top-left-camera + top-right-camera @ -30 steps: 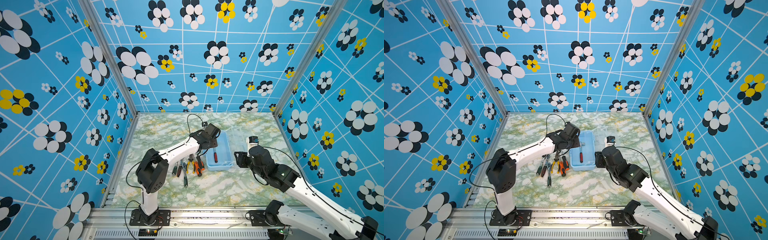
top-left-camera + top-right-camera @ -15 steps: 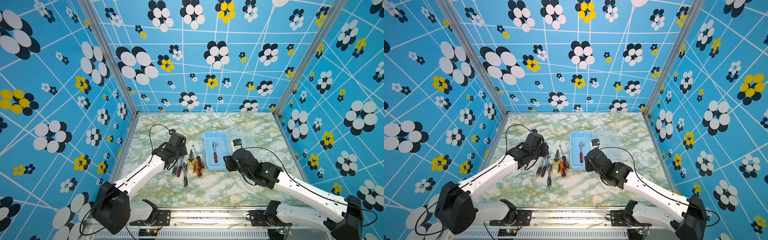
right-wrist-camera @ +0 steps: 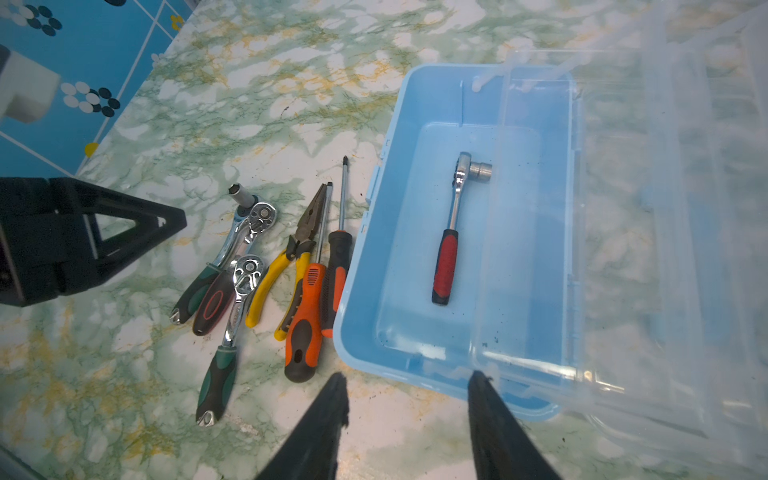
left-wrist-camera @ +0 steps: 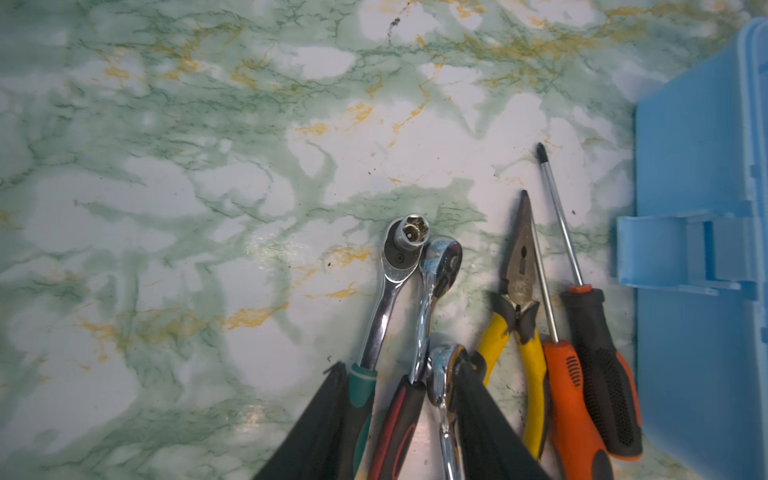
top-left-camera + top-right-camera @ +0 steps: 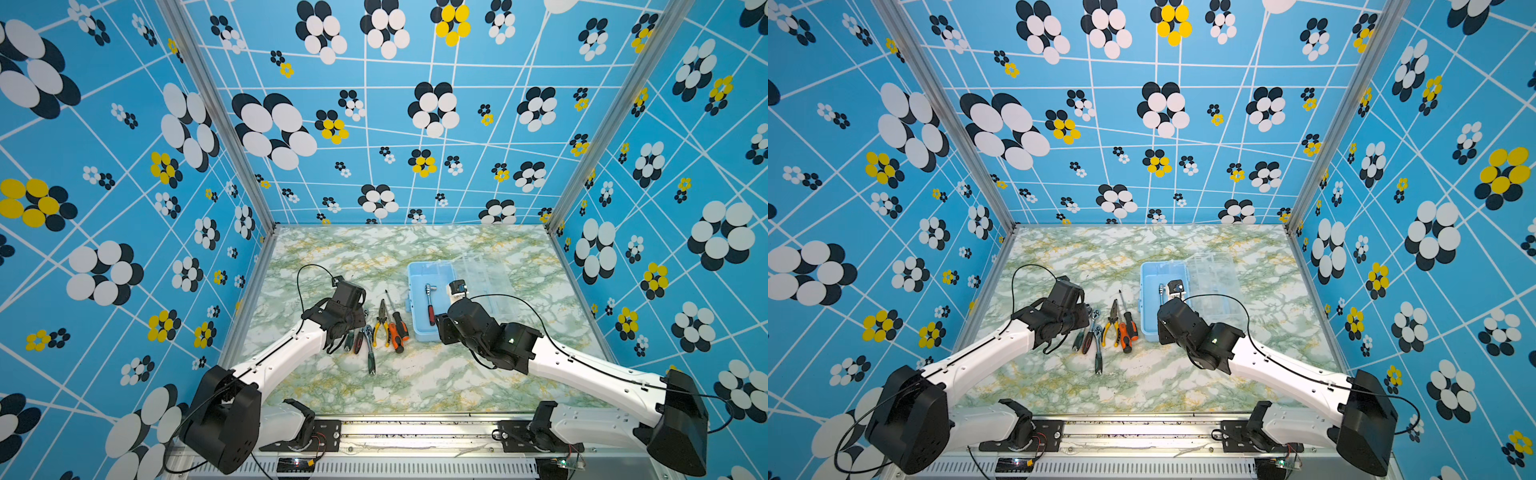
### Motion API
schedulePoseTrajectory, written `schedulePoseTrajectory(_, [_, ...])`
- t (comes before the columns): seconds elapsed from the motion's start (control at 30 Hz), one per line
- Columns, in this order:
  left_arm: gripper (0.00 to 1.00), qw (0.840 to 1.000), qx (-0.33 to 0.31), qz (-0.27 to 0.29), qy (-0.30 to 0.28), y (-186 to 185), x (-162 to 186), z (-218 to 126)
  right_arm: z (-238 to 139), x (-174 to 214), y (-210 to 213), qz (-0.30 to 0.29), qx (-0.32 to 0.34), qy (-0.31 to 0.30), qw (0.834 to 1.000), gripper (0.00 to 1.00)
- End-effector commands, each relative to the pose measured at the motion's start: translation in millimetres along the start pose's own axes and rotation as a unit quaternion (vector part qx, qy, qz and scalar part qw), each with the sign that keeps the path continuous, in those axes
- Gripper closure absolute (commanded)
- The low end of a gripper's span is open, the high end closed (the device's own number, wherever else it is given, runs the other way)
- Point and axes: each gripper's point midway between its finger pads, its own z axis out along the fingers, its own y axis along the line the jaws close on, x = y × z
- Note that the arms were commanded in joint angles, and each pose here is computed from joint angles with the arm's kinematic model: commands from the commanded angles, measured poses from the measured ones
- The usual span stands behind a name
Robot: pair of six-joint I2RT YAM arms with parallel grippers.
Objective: Pack the tool kit
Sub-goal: 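Move the left gripper back to the tools and grasp a green-handled ratchet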
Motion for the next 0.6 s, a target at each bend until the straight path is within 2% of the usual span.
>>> schedulePoseTrajectory(0.0, [0.62,1.0,-0.017,-0.005,0.016,13,6,17,0,-5,3,0.012,-0.002,-0.015,1.0,0.51])
schedulePoseTrajectory(0.23, [0.66,0.999,-0.016,-0.004,0.039,16,10,46,3,-5,2,0.013,0.003,-0.015,1.0,0.51])
schedulePoseTrajectory(0.43, [0.66,0.999,0.001,-0.005,0.049,11,17,55,6,-4,1,0.013,0.007,-0.015,1.0,0.51])
schedulePoseTrajectory(0.57, [0.67,0.998,-0.01,-0.003,0.058,15,23,62,10,-1,2,0.01,0.01,-0.01,1.0,0.51])
